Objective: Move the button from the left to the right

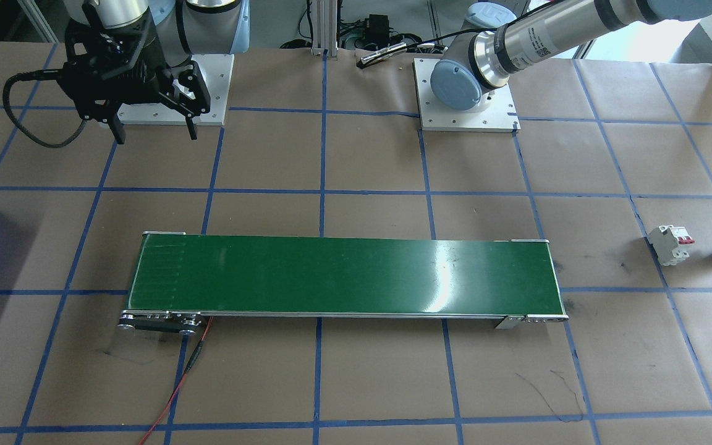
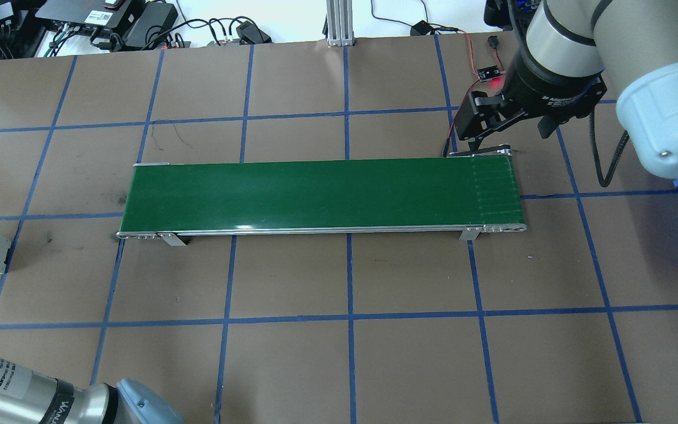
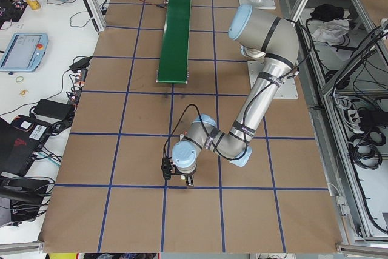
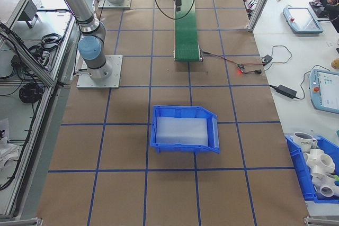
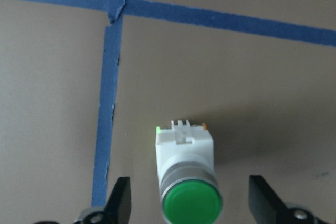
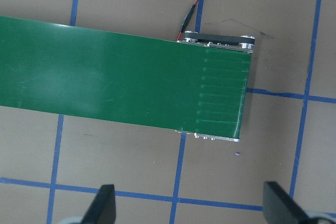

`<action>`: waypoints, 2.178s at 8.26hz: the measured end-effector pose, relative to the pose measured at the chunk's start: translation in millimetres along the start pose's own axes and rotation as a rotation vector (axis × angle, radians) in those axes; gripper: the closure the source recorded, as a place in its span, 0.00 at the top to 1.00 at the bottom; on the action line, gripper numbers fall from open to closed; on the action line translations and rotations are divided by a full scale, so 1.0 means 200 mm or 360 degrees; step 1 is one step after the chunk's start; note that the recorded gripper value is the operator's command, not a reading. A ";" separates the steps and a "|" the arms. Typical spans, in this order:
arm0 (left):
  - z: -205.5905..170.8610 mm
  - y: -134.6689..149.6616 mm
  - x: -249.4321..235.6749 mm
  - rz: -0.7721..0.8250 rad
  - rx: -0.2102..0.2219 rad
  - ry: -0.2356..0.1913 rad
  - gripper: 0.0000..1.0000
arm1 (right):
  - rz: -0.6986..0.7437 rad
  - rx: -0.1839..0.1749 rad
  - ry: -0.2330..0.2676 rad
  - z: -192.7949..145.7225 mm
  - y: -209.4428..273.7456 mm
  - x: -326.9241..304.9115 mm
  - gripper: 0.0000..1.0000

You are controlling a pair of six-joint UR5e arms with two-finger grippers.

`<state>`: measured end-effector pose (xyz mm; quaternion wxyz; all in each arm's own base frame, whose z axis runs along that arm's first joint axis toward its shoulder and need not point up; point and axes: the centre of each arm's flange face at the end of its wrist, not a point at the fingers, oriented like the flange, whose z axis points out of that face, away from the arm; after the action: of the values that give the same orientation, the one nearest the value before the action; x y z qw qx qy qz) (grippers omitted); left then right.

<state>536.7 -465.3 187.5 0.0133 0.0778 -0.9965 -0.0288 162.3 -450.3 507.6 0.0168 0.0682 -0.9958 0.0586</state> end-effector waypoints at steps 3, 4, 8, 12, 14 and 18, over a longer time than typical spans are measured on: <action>0.00 0.00 0.00 0.0010 -0.0002 0.0002 0.49 | 0.0000 0.0000 -0.0001 0.00 0.00 0.00 1.00; 0.00 0.00 0.00 0.0031 -0.0001 0.0000 0.38 | 0.0000 0.0000 -0.0002 0.00 0.00 0.00 1.00; -0.03 -0.01 0.01 0.0107 0.0016 -0.0021 0.12 | 0.0001 -0.0002 -0.0001 0.00 0.00 0.00 1.00; -0.13 -0.02 0.04 0.0122 0.0032 -0.0069 0.06 | 0.0000 -0.0002 -0.0001 0.00 0.00 0.00 1.00; -0.37 -0.02 0.10 0.0133 0.0088 -0.0154 0.05 | -0.0001 -0.0002 0.0000 0.00 0.00 0.00 1.00; -1.00 -0.07 0.66 0.0241 0.0121 -0.0360 0.06 | -0.0001 -0.0002 0.0002 0.00 0.00 0.00 1.00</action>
<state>415.0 -510.5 388.5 -0.0999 -0.0010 -0.9950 0.0015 162.2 -450.8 507.0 0.0174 0.0685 -0.9958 0.0579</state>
